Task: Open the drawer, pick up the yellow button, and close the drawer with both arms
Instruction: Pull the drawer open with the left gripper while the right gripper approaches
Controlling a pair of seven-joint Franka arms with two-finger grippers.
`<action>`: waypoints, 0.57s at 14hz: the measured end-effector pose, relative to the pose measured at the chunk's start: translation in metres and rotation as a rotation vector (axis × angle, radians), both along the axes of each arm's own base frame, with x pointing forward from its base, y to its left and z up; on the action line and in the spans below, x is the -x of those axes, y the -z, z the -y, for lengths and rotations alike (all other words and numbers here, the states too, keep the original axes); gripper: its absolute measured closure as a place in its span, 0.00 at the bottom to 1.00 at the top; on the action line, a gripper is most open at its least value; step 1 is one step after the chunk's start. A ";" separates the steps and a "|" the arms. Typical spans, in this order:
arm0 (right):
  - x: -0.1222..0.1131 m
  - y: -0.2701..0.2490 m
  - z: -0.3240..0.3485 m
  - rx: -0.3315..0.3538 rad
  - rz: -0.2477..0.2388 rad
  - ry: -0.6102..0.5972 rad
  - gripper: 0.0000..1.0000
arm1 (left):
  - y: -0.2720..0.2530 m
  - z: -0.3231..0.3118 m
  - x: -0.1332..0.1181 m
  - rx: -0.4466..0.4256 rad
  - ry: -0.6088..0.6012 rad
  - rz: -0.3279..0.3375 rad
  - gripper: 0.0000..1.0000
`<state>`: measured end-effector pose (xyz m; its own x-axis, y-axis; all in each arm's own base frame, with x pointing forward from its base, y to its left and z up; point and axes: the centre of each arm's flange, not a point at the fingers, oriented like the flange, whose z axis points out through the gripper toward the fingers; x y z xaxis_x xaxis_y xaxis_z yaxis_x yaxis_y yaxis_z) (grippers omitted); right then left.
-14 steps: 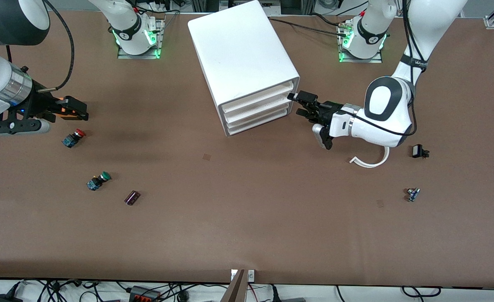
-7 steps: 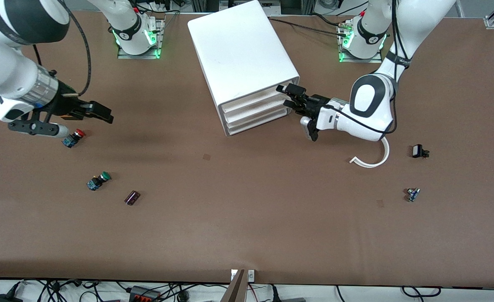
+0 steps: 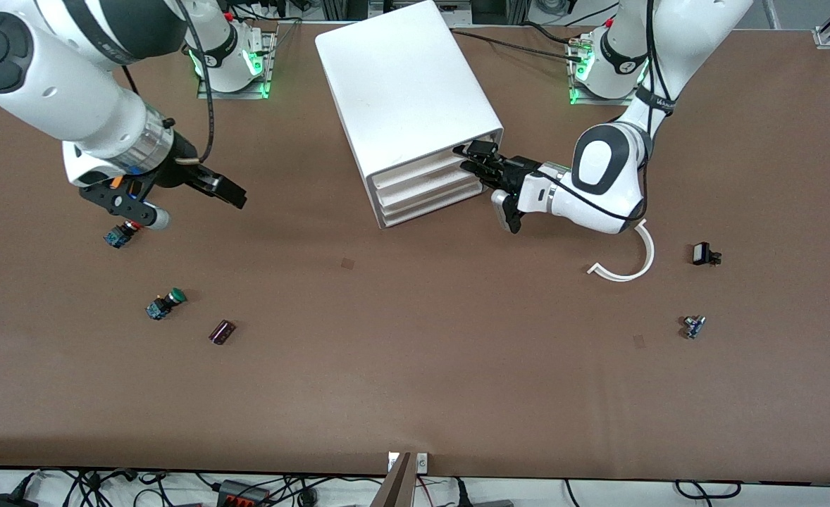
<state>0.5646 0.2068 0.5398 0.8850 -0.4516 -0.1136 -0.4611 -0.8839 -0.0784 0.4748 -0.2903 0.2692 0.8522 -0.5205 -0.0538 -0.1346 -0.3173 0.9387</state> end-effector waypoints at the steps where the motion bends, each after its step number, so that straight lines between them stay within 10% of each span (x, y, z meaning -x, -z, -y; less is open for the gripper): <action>1: 0.001 0.000 -0.011 0.002 -0.004 0.046 0.00 | 0.002 0.000 0.001 0.002 0.003 0.000 0.63; 3: 0.004 0.001 -0.037 0.007 -0.014 0.119 0.00 | 0.004 0.001 0.002 0.013 0.010 0.003 0.83; 8: 0.015 0.010 -0.105 0.014 -0.029 0.268 0.00 | 0.000 -0.001 -0.001 0.033 0.006 0.012 0.89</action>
